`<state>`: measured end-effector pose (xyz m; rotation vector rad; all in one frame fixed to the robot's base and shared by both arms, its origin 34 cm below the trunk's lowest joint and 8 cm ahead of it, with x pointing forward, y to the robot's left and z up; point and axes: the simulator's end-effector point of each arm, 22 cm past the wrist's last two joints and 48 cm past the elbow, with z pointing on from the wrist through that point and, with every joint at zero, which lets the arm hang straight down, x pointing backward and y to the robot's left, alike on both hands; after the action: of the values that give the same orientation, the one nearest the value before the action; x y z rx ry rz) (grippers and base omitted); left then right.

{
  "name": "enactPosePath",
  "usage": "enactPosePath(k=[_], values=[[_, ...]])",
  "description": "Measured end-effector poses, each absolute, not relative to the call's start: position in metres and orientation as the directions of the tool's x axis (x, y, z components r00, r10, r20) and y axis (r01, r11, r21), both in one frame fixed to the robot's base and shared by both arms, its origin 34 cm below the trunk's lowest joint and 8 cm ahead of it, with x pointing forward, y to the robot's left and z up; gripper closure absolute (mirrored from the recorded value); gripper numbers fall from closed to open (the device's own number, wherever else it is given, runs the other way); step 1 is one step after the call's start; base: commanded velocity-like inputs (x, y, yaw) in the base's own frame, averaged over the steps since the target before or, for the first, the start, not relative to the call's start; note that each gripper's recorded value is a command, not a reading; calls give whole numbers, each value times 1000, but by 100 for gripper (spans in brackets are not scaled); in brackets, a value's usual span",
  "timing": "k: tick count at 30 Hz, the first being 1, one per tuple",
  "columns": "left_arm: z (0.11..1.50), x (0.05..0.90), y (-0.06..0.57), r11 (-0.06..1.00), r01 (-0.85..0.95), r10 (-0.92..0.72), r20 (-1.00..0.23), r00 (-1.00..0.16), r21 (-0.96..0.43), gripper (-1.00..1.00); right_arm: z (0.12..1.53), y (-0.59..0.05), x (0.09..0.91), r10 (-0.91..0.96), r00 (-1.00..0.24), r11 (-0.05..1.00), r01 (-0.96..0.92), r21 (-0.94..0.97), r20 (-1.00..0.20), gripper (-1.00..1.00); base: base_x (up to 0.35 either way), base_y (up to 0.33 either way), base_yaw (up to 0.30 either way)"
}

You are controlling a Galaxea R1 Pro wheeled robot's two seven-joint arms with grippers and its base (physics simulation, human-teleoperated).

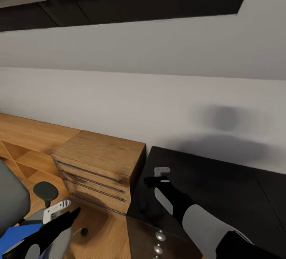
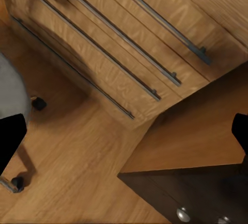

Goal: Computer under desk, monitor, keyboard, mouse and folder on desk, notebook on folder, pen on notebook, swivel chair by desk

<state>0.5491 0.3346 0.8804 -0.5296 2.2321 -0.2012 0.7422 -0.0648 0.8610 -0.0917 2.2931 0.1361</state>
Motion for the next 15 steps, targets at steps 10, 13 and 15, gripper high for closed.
enactPosePath(k=[10,13,15], values=[[878,548,336,897,-312,-440,-685,-581,-312,-100,857,-56,739,-29,-668,986,-143,90,-744,-100,0,0,267],[878,548,336,897,-313,-441,-684,-581,-312,-100,857,-56,739,-29,-668,986,-143,90,-744,-100,0,0,201],[878,548,337,897,-314,-441,-684,-582,-311,-100,856,-56,738,-29,-669,986,-143,90,-743,-100,0,0,70]])
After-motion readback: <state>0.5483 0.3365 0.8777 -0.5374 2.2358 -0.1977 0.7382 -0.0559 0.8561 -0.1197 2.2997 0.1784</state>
